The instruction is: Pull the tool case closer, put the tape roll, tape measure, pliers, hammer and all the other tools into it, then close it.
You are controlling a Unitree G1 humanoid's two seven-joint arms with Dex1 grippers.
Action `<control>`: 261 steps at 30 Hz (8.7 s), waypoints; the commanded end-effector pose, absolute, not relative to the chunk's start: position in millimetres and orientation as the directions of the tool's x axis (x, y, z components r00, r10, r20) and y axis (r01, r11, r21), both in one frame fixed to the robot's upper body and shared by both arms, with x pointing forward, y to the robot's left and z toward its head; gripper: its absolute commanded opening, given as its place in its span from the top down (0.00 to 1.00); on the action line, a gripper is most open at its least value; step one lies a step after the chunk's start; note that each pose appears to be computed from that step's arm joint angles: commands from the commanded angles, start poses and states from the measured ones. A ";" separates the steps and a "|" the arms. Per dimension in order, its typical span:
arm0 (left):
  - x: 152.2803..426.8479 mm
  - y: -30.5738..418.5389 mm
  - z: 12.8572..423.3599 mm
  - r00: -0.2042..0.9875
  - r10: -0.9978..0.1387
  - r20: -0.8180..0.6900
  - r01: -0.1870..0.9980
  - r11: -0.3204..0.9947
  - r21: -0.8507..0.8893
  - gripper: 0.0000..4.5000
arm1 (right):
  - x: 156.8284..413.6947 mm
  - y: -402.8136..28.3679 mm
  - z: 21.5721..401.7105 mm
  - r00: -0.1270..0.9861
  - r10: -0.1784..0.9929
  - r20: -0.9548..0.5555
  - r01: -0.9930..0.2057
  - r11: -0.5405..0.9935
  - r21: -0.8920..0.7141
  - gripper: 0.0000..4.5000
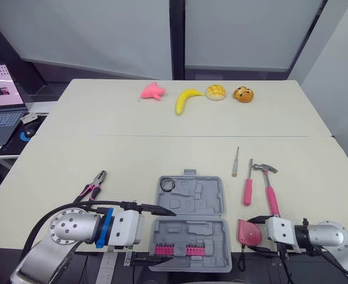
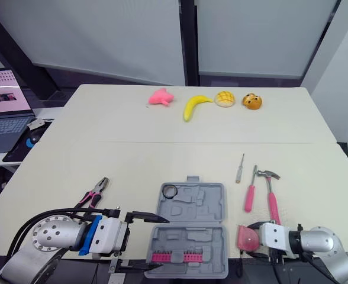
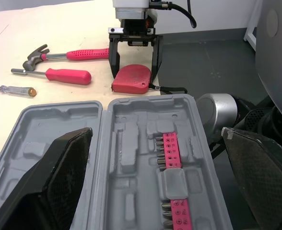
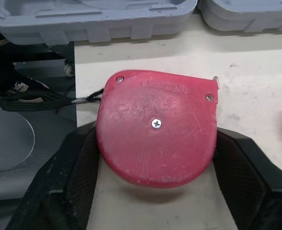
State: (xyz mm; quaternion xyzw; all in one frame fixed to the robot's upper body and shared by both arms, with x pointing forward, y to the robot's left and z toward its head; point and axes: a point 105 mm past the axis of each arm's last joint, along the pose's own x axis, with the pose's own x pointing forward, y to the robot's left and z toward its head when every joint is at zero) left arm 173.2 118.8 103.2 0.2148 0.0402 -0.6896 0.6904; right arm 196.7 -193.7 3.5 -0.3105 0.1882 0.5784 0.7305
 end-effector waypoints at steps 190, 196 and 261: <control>218.0 346.8 58.6 0.874 -0.185 -0.450 0.236 0.970 0.058 0.00 | 257.4 -126.7 157.1 0.252 0.849 -0.464 -0.932 0.085 -0.351 0.01; 250.9 345.0 52.5 0.868 -0.134 -0.478 0.185 0.981 0.059 0.00 | 252.0 -122.9 154.4 0.247 0.846 -0.473 -0.937 0.083 -0.340 0.01; 305.1 89.3 117.3 0.105 -0.706 -0.700 0.961 -0.109 0.254 0.47 | 271.6 -70.4 125.9 0.402 0.746 -0.530 -0.900 0.216 -0.379 0.00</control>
